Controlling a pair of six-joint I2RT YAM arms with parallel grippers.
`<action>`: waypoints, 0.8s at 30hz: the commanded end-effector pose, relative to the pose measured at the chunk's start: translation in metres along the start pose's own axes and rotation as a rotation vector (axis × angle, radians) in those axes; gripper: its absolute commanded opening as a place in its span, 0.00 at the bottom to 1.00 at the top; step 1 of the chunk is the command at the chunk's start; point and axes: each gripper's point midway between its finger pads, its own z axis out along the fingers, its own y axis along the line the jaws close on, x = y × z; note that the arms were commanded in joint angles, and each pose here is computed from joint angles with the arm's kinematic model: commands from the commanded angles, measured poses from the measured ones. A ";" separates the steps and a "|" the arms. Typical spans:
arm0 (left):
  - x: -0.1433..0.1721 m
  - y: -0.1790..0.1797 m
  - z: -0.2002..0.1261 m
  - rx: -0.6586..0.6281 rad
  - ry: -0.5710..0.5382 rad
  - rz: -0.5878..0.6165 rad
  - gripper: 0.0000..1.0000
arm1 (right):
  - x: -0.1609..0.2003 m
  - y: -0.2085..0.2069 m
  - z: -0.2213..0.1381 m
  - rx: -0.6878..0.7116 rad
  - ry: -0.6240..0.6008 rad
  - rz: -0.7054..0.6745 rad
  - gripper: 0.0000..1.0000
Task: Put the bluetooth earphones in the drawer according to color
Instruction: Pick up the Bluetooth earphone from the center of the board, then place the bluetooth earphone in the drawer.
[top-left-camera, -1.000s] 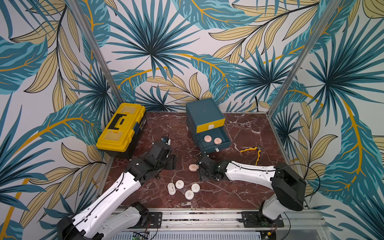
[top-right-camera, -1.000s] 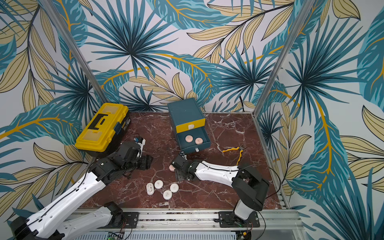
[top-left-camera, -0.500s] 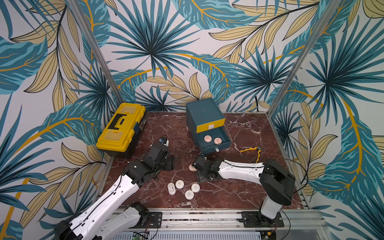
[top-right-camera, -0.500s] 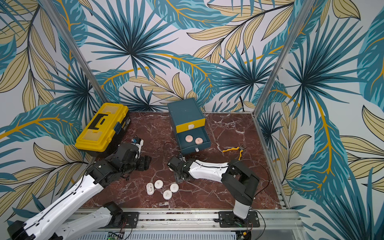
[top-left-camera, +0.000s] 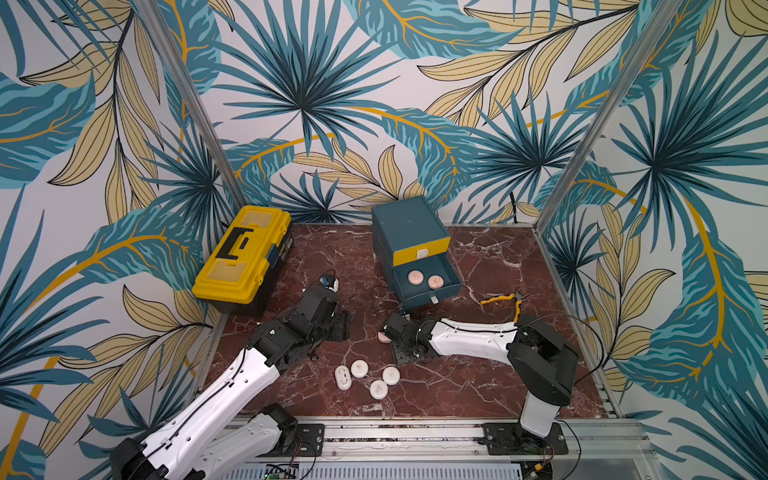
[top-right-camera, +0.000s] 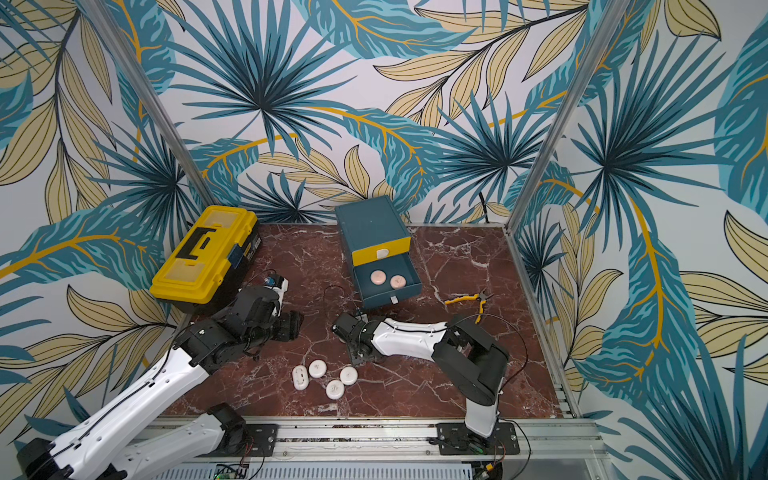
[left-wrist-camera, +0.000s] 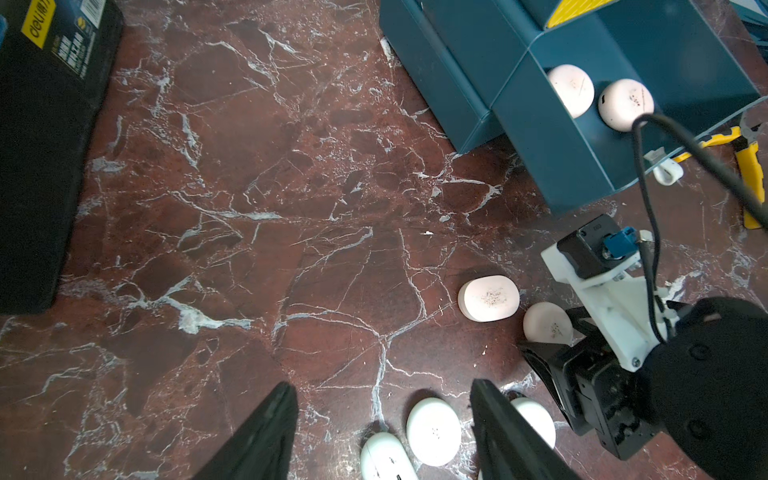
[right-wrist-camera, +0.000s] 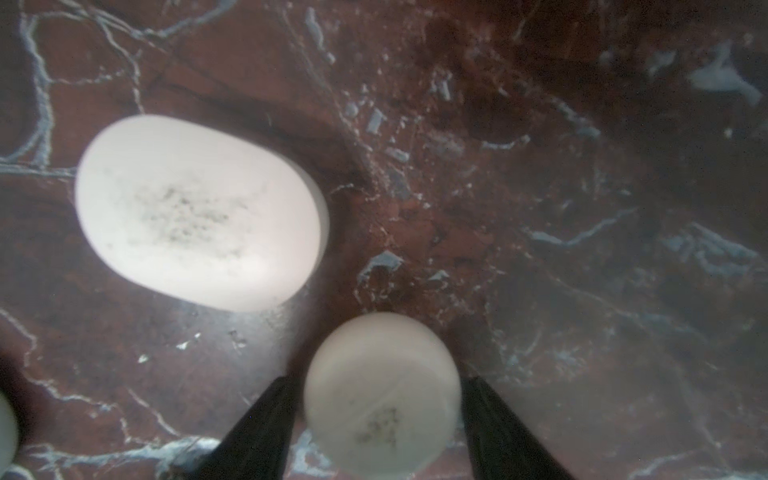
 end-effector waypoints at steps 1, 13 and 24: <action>0.001 0.001 0.004 -0.004 -0.001 0.004 0.71 | 0.004 -0.007 0.004 0.048 0.011 -0.017 0.64; 0.003 0.001 0.003 0.001 0.004 0.001 0.71 | -0.008 -0.016 -0.059 -0.036 -0.103 -0.007 0.48; 0.004 -0.005 0.009 0.024 0.021 -0.002 0.71 | -0.057 -0.069 -0.206 -0.067 -0.431 0.017 0.49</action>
